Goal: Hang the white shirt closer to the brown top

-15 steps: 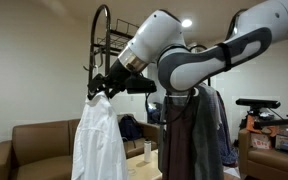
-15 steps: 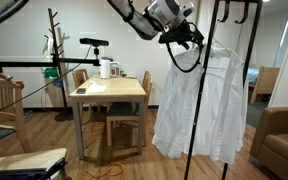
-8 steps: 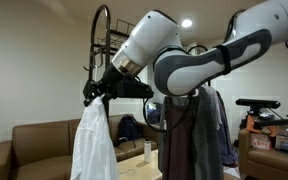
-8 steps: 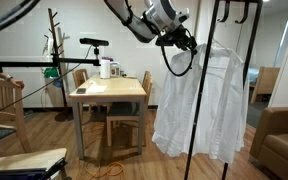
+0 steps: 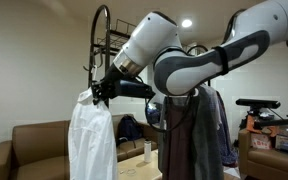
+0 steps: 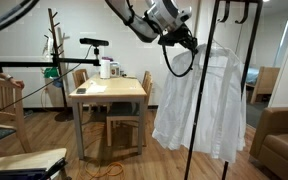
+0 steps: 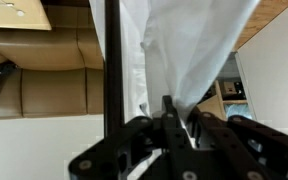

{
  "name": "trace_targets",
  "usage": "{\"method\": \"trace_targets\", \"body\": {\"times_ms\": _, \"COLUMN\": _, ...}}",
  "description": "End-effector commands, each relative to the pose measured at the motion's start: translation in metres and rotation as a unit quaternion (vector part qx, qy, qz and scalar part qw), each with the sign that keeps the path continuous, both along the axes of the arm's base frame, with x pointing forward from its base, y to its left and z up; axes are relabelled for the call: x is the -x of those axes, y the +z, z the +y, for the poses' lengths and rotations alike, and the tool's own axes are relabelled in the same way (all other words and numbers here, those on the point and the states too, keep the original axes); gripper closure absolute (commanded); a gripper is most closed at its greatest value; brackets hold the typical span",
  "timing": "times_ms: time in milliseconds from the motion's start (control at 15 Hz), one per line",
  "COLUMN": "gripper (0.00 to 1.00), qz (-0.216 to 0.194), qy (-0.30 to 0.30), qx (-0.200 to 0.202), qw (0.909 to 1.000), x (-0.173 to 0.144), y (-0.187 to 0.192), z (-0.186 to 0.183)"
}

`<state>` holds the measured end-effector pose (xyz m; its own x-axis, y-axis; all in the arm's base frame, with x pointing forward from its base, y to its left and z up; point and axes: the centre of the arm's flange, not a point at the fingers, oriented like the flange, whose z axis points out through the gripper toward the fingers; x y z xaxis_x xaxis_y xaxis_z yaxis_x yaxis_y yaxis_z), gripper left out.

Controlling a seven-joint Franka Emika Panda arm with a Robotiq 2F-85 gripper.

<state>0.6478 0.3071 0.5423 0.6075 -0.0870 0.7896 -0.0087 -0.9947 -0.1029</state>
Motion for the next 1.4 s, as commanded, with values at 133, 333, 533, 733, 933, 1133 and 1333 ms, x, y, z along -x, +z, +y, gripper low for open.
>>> {"method": "trace_targets", "body": {"times_ms": 133, "gripper": 0.91, "qz": -0.042, "qy": -0.020, "qx": 0.020, "qw": 0.9987, "x": 0.000, "y": 0.015, "z": -0.002}}
{"method": "trace_targets", "body": {"times_ms": 333, "gripper": 0.90, "qz": -0.078, "qy": -0.027, "qx": 0.040, "qw": 0.9957, "x": 0.003, "y": 0.030, "z": -0.004}}
{"method": "trace_targets", "body": {"times_ms": 533, "gripper": 0.90, "qz": -0.111, "qy": -0.032, "qx": 0.055, "qw": 0.9918, "x": 0.008, "y": 0.042, "z": -0.004}}
{"method": "trace_targets", "body": {"times_ms": 733, "gripper": 0.91, "qz": -0.096, "qy": -0.003, "qx": 0.055, "qw": 0.9939, "x": 0.018, "y": 0.037, "z": 0.003}}
{"method": "trace_targets", "body": {"times_ms": 933, "gripper": 0.91, "qz": -0.067, "qy": 0.037, "qx": 0.034, "qw": 0.9965, "x": 0.036, "y": 0.016, "z": 0.015}}
{"method": "trace_targets", "body": {"times_ms": 1133, "gripper": 0.91, "qz": -0.037, "qy": 0.034, "qx": 0.017, "qw": 0.9986, "x": 0.054, "y": -0.014, "z": 0.015}}
{"method": "trace_targets", "body": {"times_ms": 1333, "gripper": 0.91, "qz": 0.007, "qy": -0.019, "qx": 0.009, "qw": 0.9997, "x": 0.075, "y": -0.039, "z": -0.005}}
